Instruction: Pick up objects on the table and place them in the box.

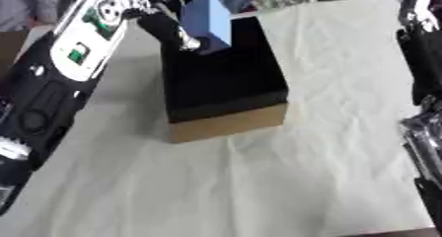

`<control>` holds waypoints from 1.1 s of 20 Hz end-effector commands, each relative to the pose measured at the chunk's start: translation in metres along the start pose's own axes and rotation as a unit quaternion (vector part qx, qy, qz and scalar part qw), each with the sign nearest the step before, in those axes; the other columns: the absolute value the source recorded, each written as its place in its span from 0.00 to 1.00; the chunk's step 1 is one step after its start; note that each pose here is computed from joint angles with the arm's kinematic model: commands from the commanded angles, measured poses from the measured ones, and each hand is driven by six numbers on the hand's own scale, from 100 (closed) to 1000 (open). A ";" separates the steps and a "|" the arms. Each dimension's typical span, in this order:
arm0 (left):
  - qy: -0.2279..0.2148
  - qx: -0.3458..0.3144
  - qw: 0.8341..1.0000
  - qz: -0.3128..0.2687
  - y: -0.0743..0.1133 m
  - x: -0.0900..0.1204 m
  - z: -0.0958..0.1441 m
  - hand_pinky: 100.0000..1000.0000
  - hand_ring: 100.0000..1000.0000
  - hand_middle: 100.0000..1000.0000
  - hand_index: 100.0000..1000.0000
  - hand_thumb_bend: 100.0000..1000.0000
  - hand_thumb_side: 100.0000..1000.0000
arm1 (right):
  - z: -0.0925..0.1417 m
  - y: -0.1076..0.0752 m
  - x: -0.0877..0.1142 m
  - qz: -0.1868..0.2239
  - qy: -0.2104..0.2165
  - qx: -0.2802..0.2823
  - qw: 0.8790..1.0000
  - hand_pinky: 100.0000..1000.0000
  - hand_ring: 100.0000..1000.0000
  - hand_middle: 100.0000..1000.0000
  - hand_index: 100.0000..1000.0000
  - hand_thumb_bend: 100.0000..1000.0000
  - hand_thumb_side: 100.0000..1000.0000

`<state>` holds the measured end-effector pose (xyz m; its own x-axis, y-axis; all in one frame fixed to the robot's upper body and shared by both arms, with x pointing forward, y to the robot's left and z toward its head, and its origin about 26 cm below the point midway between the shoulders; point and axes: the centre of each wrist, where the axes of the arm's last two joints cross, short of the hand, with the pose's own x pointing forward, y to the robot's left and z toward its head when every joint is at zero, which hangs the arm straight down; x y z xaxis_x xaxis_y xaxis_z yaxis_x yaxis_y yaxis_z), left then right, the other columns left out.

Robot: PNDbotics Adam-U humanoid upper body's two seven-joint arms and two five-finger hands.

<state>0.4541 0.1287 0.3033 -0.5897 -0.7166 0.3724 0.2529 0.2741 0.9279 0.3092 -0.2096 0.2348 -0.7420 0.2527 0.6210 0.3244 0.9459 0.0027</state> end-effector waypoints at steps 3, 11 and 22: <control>-0.012 0.009 0.999 -0.044 0.005 -0.006 0.000 0.92 0.75 0.75 0.92 0.48 0.11 | -0.004 0.000 0.007 -0.008 -0.015 0.000 1.000 0.84 0.79 0.55 0.77 0.00 0.34; -0.001 0.050 0.996 -0.080 0.005 -0.014 0.001 0.94 0.79 0.80 0.98 0.73 0.24 | -0.004 0.000 0.007 -0.009 -0.015 0.001 1.000 0.84 0.79 0.55 0.77 0.00 0.34; -0.038 0.142 0.989 -0.035 0.023 0.007 0.028 0.90 0.71 0.73 0.90 0.31 0.19 | -0.005 -0.003 0.006 0.000 -0.015 -0.003 1.000 0.84 0.79 0.55 0.77 0.00 0.34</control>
<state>0.4431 0.1399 0.3060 -0.6407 -0.7003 0.3148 0.0447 0.3753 0.9258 0.3092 -0.2096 0.2348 -0.7428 0.2514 0.6206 0.3227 0.9465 0.0028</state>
